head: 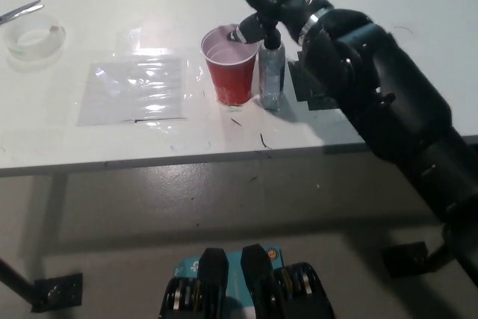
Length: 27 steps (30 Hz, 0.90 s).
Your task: The robot uses its right hand to press the hand soap kept in the middle of the table to get liquid hand soap out
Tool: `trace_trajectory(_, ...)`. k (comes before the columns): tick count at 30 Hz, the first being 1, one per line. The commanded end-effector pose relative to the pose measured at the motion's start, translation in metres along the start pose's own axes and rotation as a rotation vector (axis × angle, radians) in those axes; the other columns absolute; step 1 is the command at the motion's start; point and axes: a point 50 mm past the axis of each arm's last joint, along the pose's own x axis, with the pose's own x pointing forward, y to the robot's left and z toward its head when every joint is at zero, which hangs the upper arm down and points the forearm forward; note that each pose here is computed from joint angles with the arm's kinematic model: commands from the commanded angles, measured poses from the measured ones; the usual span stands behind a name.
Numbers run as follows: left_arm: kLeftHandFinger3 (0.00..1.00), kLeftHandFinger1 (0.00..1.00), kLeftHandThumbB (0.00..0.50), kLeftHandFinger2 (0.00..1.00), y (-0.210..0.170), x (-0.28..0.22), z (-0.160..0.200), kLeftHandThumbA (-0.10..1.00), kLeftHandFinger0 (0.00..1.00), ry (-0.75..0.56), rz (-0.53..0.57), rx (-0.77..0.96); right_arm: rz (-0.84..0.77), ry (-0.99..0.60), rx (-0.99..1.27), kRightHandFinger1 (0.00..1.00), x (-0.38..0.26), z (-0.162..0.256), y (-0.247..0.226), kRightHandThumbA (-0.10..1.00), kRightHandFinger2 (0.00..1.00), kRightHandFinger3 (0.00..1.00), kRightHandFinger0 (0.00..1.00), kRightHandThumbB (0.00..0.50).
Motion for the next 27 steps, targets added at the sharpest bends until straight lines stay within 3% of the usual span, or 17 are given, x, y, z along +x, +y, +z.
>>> trace_trajectory(1, 0.9, 0.7, 0.104, 0.73, 0.004, 0.002, 0.013, 1.0, 0.67, -0.055, -0.003, 0.013, -0.03, -0.008, -0.013, 1.0, -0.003, 0.001, -0.045, 1.0, 1.0, 1.0, 1.0, 0.497)
trace_trajectory(5, 0.83, 0.68, 0.152, 0.65, 0.004, 0.0, 0.014, 1.0, 0.61, -0.042, 0.018, 0.022, -0.041, 0.015, 0.021, 1.0, -0.021, -0.012, -0.05, 1.0, 1.0, 1.0, 1.0, 0.5)
trace_trajectory(13, 0.81, 0.65, 0.206, 0.63, 0.006, 0.002, 0.014, 1.0, 0.53, -0.039, 0.041, 0.006, -0.106, 0.088, 0.093, 1.0, -0.075, -0.031, -0.081, 1.0, 1.0, 1.0, 1.0, 0.459)
trace_trajectory(16, 0.8, 0.66, 0.208, 0.63, 0.007, 0.002, 0.014, 1.0, 0.56, -0.035, 0.035, 0.006, -0.147, 0.138, 0.131, 1.0, -0.112, -0.039, -0.088, 1.0, 1.0, 1.0, 1.0, 0.428)
trace_trajectory(18, 0.8, 0.66, 0.204, 0.63, 0.008, 0.003, 0.014, 1.0, 0.55, -0.038, 0.036, 0.011, -0.165, 0.157, 0.16, 1.0, -0.129, -0.044, -0.087, 1.0, 1.0, 1.0, 1.0, 0.436)
trace_trajectory(19, 0.8, 0.66, 0.2, 0.64, 0.008, 0.003, 0.014, 1.0, 0.55, -0.041, 0.033, 0.016, -0.175, 0.189, 0.178, 1.0, -0.14, -0.047, -0.086, 1.0, 1.0, 1.0, 1.0, 0.467)
trace_trajectory(22, 0.8, 0.65, 0.214, 0.64, 0.01, 0.005, 0.013, 1.0, 0.56, -0.037, 0.041, 0.016, -0.209, 0.211, 0.203, 1.0, -0.158, -0.053, -0.083, 1.0, 1.0, 1.0, 1.0, 0.458)
trace_trajectory(25, 0.78, 0.63, 0.186, 0.62, 0.011, 0.003, 0.014, 1.0, 0.56, -0.045, 0.033, 0.008, -0.276, 0.303, 0.306, 1.0, -0.196, -0.069, -0.071, 1.0, 1.0, 1.0, 1.0, 0.43)
trace_trajectory(27, 0.76, 0.65, 0.186, 0.62, 0.011, 0.003, 0.014, 1.0, 0.57, -0.04, 0.034, 0.001, -0.302, 0.335, 0.335, 1.0, -0.213, -0.078, -0.065, 1.0, 1.0, 1.0, 1.0, 0.378)
